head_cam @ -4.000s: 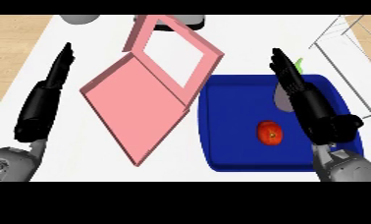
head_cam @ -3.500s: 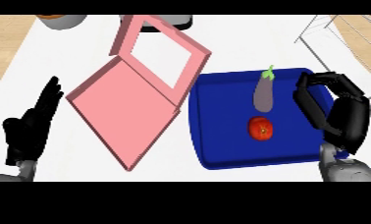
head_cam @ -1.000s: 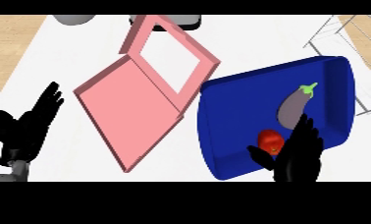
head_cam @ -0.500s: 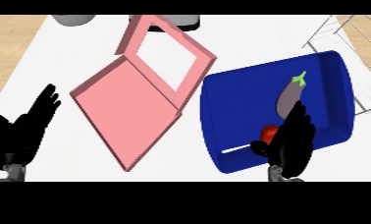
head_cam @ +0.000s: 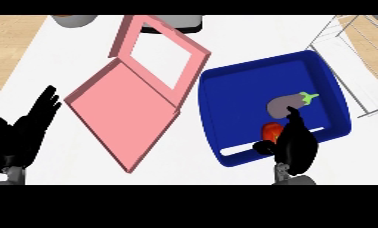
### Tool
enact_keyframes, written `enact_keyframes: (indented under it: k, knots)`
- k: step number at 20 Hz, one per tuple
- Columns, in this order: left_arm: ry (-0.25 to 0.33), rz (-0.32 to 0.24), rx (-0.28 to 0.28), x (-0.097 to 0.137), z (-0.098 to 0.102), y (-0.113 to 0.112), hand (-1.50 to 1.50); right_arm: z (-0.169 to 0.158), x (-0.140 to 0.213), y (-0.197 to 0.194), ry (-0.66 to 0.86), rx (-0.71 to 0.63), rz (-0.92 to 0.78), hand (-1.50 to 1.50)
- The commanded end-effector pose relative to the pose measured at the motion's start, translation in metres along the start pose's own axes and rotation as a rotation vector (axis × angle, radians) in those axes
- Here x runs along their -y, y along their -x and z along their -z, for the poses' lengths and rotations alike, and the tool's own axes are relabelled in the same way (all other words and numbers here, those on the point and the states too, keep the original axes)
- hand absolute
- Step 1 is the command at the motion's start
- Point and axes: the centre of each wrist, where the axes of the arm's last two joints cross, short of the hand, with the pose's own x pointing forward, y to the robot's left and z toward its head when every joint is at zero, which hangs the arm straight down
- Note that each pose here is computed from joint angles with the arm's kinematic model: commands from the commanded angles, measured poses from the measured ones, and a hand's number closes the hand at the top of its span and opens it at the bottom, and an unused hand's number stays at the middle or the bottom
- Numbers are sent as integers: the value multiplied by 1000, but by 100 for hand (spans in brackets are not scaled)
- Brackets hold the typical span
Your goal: Pick the tomato from the tray and place it in the tiered shelf
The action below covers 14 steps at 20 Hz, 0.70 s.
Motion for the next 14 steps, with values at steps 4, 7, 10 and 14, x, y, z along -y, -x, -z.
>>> enact_keyframes:
  k: [4, 7, 10, 14]
  knots:
    - [0, 7, -2, -2, 0, 3, 0, -4, -18, -2, 40, 32, -91, 150]
    - [-15, 14, 20, 19, -9, 14, 0, -7, -16, -8, 122, 46, -98, 150]
    - [-24, -1, 0, -2, -1, 4, 0, -30, 13, 12, 172, 61, -66, 150]
    - [-4, -11, 16, 4, -2, -1, 0, 33, 41, -33, 140, 0, -85, 150]
